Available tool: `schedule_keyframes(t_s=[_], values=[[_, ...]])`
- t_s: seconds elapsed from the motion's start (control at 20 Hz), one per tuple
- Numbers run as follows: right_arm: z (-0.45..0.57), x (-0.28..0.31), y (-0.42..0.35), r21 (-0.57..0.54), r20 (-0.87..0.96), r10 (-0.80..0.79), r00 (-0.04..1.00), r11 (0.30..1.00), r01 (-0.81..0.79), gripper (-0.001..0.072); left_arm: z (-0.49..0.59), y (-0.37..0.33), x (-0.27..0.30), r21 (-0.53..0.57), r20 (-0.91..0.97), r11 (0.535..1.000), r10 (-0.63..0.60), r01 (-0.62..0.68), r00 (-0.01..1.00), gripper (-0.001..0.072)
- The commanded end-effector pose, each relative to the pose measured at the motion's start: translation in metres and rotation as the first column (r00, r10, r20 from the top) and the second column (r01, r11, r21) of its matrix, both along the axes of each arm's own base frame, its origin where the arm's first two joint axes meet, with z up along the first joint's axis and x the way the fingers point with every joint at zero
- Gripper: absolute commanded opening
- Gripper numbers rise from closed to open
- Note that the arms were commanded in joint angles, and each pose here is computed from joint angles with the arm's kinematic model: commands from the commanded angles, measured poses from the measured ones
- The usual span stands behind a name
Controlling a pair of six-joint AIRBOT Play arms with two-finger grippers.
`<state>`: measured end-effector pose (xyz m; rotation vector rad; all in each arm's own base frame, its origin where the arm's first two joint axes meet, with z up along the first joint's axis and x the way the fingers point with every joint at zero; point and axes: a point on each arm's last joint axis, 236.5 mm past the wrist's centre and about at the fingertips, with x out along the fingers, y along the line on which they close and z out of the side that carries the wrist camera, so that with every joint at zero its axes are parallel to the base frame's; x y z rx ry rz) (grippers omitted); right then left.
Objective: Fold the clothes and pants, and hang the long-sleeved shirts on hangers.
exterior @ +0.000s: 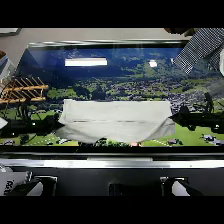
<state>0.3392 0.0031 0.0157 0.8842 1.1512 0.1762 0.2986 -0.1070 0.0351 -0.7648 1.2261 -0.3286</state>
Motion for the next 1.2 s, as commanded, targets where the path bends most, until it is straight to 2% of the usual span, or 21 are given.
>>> schedule_keyframes(t_s=[0.0,0.2,0.45,0.55,0.75,0.9,1.15], values=[[-0.008,0.039,-0.013,0.041,0.067,-0.093,0.993,0.995,0.09,0.003,-0.006,0.008,0.068,-0.008,0.031,1.0,-0.018,0.018,0.999,0.0018],[-0.009,0.076,-0.036,0.017,0.107,-0.148,0.983,0.989,0.147,0.003,-0.008,0.017,0.128,-0.007,0.05,1.0,-0.018,0.018,0.999,0.0018],[-0.021,0.128,-0.017,-0.087,0.122,-0.07,0.99,0.993,0.081,0.003,-0.024,0.008,0.169,-0.01,0.046,0.999,-0.052,0.053,0.998,0.0018],[-0.032,0.14,-0.024,-0.159,0.098,-0.08,0.992,0.983,0.095,0.003,-0.037,0.004,0.178,-0.013,0.029,0.998,-0.063,0.063,0.998,0.0018],[-0.053,0.143,-0.045,-0.227,0.035,-0.115,0.993,0.966,0.12,0.003,-0.067,0.003,0.184,-0.029,-0.04,0.998,-0.052,0.051,0.998,0.0018],[-0.052,0.153,-0.056,-0.273,0.056,-0.107,0.993,0.955,0.119,0.003,-0.08,0.002,0.183,-0.033,-0.067,0.998,-0.053,0.051,0.996,0.0018],[-0.062,0.162,-0.057,-0.261,0.027,-0.109,0.994,0.959,0.112,0.0031,-0.086,0.003,0.183,-0.033,-0.076,0.998,-0.051,0.049,0.996,0.0019]])
